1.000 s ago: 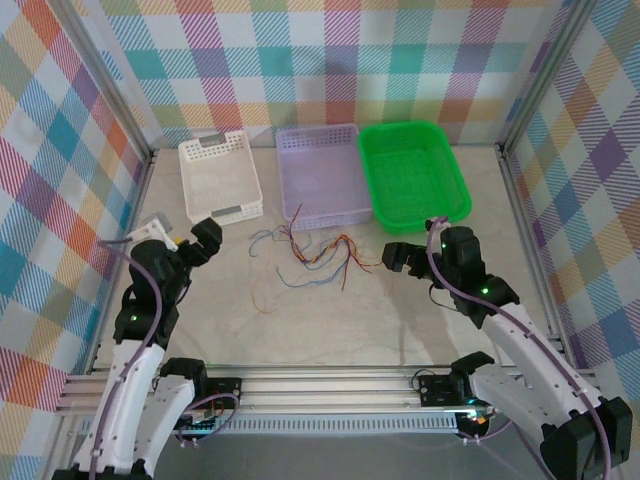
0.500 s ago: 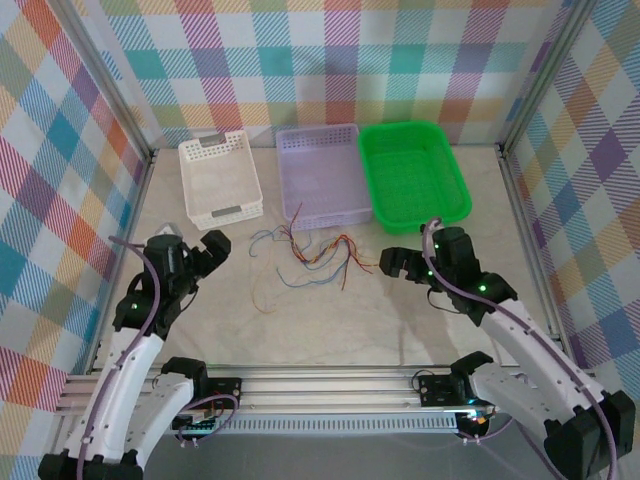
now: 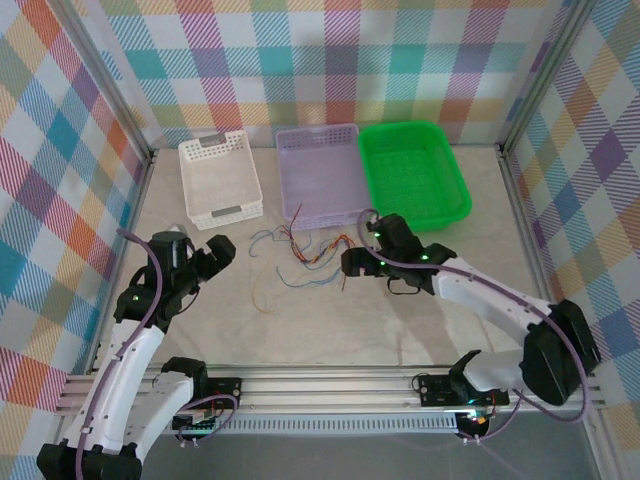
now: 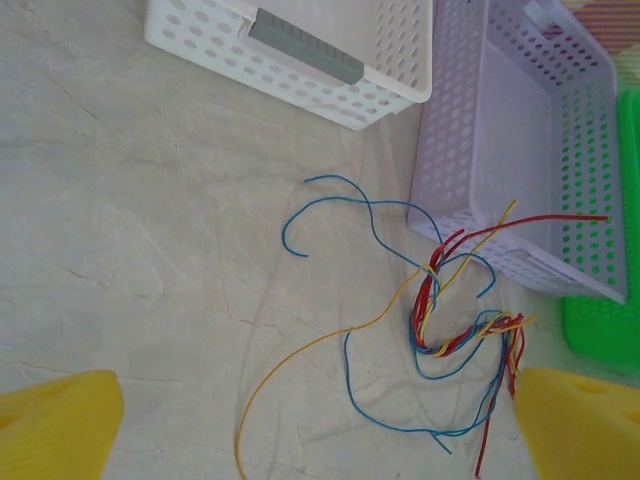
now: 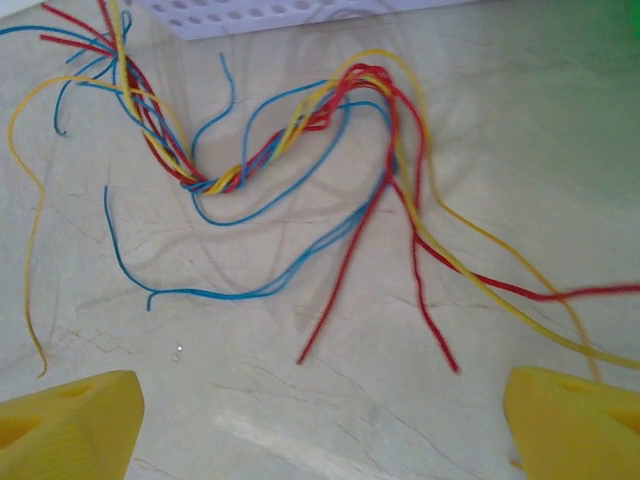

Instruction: Untangle the cables

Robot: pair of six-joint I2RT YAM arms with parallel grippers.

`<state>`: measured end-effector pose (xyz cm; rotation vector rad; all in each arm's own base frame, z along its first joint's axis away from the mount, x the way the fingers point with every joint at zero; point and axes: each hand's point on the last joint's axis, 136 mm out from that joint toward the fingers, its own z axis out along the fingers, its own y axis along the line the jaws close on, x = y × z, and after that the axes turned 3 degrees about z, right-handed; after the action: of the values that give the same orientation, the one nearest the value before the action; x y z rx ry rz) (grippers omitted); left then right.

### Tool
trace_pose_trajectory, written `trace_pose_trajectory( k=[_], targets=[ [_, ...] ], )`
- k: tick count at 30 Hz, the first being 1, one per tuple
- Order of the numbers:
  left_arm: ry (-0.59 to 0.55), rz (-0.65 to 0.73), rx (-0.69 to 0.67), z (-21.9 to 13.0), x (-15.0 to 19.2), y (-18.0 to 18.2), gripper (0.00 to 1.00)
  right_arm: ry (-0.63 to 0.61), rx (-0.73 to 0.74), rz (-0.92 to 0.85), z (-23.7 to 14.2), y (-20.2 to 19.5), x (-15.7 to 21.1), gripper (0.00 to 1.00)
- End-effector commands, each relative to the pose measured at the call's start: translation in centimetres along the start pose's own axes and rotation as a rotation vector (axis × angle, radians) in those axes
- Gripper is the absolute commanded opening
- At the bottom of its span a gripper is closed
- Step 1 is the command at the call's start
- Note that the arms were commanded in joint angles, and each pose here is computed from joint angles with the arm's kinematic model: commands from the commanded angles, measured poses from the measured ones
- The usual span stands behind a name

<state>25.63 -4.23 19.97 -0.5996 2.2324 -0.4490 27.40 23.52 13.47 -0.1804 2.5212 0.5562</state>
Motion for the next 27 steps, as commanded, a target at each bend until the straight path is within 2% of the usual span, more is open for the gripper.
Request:
trace_pose_trajectory(
  k=[1, 8, 12, 14, 19, 27],
  targets=[
    [0.008, 0.029, 0.023, -0.7, -0.2, -0.9, 1.0, -0.062, -0.045, -0.049, 0.5, 2.9, -1.6, 0.92],
    [0.039, 0.019, 0.053, -0.6, 0.3, -1.4, 1.0, 0.009, -0.076, 0.009, 4.2, 5.9, -1.5, 0.87],
    [0.053, 0.017, 0.058, -0.7, 0.6, -1.5, 1.0, 0.044, 0.004, 0.119, 6.2, 5.0, -1.1, 0.8],
    [0.055, 0.021, 0.051, -0.8, 0.7, -1.4, 1.0, 0.065, 0.026, 0.167, 7.2, 4.8, -0.7, 0.8],
    [0.056, 0.034, 0.045, -0.9, 0.8, -1.4, 1.0, 0.086, 0.042, 0.195, 9.8, 5.4, -0.7, 0.78],
    [0.063, 0.05, 0.061, -1.1, 1.0, -1.8, 1.0, 0.068, 0.11, 0.21, 11.9, 5.1, -1.8, 0.73]
  ],
)
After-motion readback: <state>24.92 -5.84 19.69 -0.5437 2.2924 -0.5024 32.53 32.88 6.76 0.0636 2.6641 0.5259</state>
